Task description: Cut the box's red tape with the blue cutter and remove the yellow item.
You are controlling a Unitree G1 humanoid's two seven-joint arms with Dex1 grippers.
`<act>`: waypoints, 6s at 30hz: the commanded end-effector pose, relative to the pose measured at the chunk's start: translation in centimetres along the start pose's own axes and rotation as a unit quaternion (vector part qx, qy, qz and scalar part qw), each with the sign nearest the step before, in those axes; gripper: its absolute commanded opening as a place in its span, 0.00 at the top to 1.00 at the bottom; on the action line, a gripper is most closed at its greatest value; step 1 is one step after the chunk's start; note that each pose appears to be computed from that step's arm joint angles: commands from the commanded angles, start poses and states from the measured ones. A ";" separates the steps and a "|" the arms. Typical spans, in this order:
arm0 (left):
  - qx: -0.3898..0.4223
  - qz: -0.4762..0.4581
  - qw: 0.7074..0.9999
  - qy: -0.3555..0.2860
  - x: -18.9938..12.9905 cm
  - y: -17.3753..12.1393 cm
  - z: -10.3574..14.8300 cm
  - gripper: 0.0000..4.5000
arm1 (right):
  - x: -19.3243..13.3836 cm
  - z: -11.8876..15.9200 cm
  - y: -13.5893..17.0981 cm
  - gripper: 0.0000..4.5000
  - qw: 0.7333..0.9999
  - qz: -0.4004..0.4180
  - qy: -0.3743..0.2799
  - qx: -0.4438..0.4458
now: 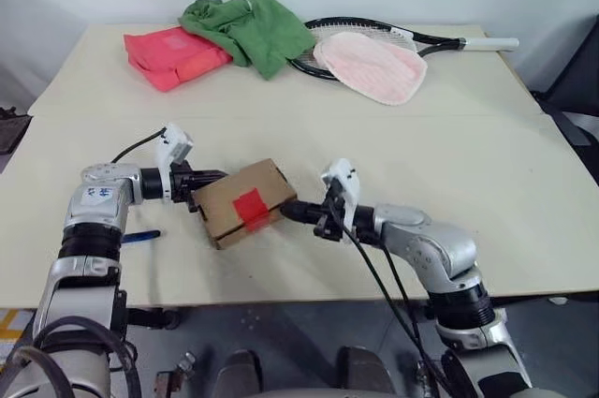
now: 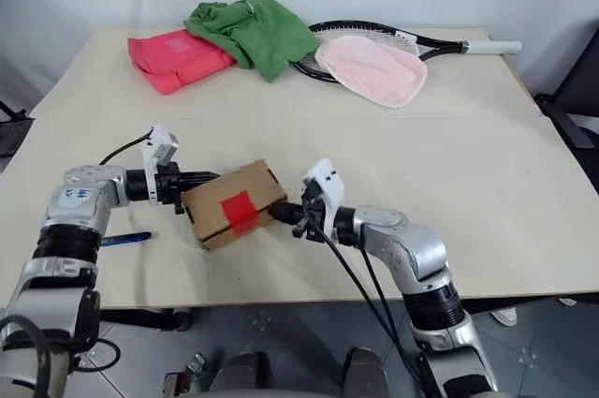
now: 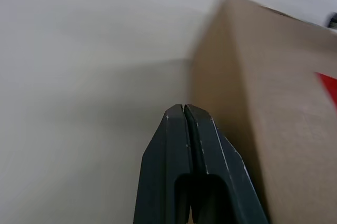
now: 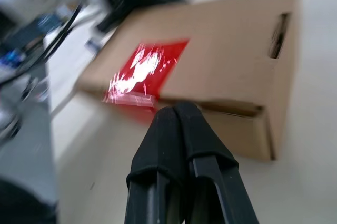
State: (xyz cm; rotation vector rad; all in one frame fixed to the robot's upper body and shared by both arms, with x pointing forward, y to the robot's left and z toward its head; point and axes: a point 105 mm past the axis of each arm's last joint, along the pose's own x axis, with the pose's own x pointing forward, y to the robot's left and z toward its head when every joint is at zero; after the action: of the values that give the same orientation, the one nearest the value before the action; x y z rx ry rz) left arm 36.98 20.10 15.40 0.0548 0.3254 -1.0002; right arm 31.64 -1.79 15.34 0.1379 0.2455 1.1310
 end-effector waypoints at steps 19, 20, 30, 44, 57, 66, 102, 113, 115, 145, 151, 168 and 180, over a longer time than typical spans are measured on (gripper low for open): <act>-0.037 0.021 0.999 0.009 -1.8 -4.4 -2.0 0.99 | -6.6 0.2 -4.4 1.00 0.992 -0.066 0.052 -0.096; -0.042 0.018 0.999 0.002 -1.3 -4.6 -2.0 0.99 | -6.3 -0.1 -4.2 1.00 0.992 -0.065 0.052 -0.093; -0.060 -0.026 0.998 0.014 4.0 -7.9 -3.7 0.99 | -3.4 -0.7 -3.1 1.00 0.995 -0.044 0.037 -0.078; -0.066 -0.108 0.992 -0.024 12.1 -12.1 -1.3 0.99 | -8.4 0.0 -8.2 1.00 0.980 -0.069 0.115 -0.149; -0.025 -0.064 0.997 -0.025 7.3 -10.6 -1.4 0.99 | -10.3 1.8 -10.0 1.00 0.983 -0.102 0.060 -0.141; 0.044 -0.052 0.997 -0.043 -3.4 -10.3 0.7 0.53 | -15.9 6.0 -7.0 0.55 0.978 -0.056 -0.004 -0.202; 0.124 0.099 0.978 0.134 -20.4 0.3 -8.3 0.01 | -12.7 1.5 8.1 0.00 0.942 0.165 -0.067 -0.284; 0.124 0.070 0.978 0.153 -17.1 1.5 -8.8 0.01 | -13.4 1.1 8.4 0.00 0.952 0.138 -0.055 -0.267; 0.115 0.069 0.978 0.158 -16.8 1.7 -8.9 0.01 | -13.6 1.1 8.4 0.00 0.954 0.133 -0.054 -0.263; 0.130 0.008 0.952 0.277 -15.5 1.4 -11.5 0.59 | -14.9 0.9 9.6 0.00 0.969 0.081 -0.043 -0.231; 0.128 0.002 0.957 0.261 -14.6 1.3 -11.5 0.84 | -14.9 0.9 9.9 0.00 0.971 0.079 -0.044 -0.223; 0.280 -0.146 0.940 0.131 -5.1 -2.2 -5.1 0.84 | -14.7 0.2 9.8 0.00 0.973 0.079 -0.042 -0.214; 0.321 -0.228 0.905 0.159 4.5 -11.7 -2.6 0.84 | -16.6 -1.5 9.5 0.00 0.982 0.022 -0.001 -0.188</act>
State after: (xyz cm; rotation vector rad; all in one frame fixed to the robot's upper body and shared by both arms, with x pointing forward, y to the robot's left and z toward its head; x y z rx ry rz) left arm 29.39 12.02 12.74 0.7474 0.2971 -1.5348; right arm 16.75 -12.95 17.63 -0.1470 0.0477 1.2037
